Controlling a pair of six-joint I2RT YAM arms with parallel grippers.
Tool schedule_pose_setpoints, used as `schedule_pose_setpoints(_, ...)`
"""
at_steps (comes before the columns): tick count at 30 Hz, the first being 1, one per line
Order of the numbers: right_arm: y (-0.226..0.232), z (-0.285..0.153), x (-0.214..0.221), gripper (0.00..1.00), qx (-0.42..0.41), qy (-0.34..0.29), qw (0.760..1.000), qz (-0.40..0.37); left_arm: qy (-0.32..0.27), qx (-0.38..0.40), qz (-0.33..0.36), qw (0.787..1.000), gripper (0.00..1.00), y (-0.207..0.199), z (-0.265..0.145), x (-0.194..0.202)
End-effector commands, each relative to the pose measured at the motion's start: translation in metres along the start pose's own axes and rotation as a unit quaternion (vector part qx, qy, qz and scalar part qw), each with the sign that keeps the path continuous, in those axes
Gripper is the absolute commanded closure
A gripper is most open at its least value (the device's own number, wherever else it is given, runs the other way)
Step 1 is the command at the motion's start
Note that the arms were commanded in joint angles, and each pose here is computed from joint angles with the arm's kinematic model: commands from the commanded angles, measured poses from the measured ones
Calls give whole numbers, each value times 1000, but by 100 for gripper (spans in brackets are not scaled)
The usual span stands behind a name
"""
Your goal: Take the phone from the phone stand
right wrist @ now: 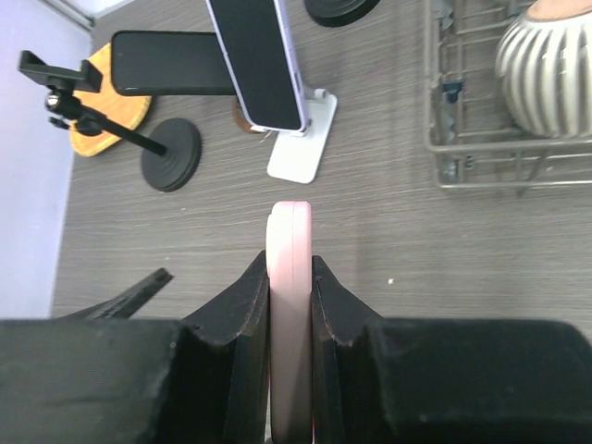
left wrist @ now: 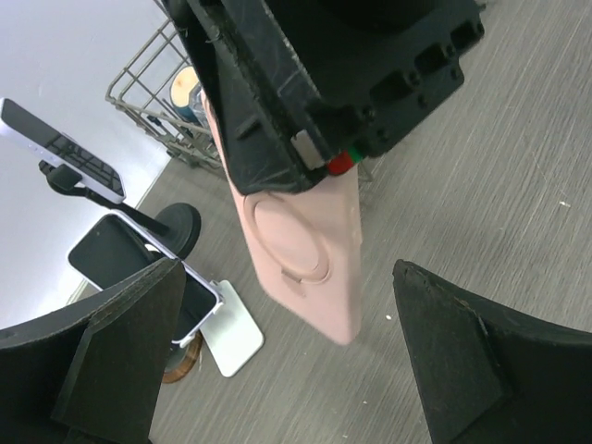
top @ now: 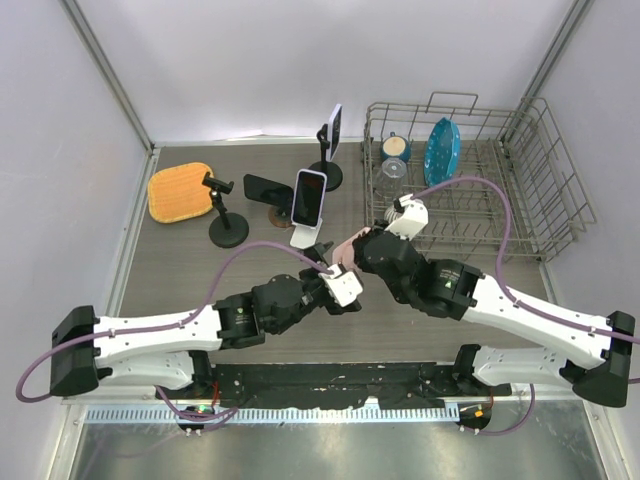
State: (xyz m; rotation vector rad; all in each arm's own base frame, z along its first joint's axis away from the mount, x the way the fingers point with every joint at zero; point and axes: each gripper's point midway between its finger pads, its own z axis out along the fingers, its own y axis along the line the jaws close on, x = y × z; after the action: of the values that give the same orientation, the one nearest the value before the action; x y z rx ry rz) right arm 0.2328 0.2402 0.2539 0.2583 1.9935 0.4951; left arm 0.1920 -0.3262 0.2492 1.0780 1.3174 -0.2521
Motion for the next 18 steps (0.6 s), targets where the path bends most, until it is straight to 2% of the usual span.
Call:
schedule_pose_setpoints(1,34,-11,-25,99,-67,-24,990,123,-21,-43,-38,998,1,4,6,-13)
schedule_pose_setpoints(4,37,-13,-21,99,-83,-15,986,145,-5,-67,-44,997,4,2,13,-4)
schedule_pose_setpoints(10,35,-15,-18,99,-88,-11,982,169,11,-81,-40,996,23,2,16,4)
schedule_pose_setpoints(11,35,-15,-18,99,-89,-11,981,173,11,-81,-41,996,31,1,16,4)
schedule_pose_setpoints(18,31,-16,-19,99,-89,-18,974,206,30,-84,-43,995,66,-4,21,10)
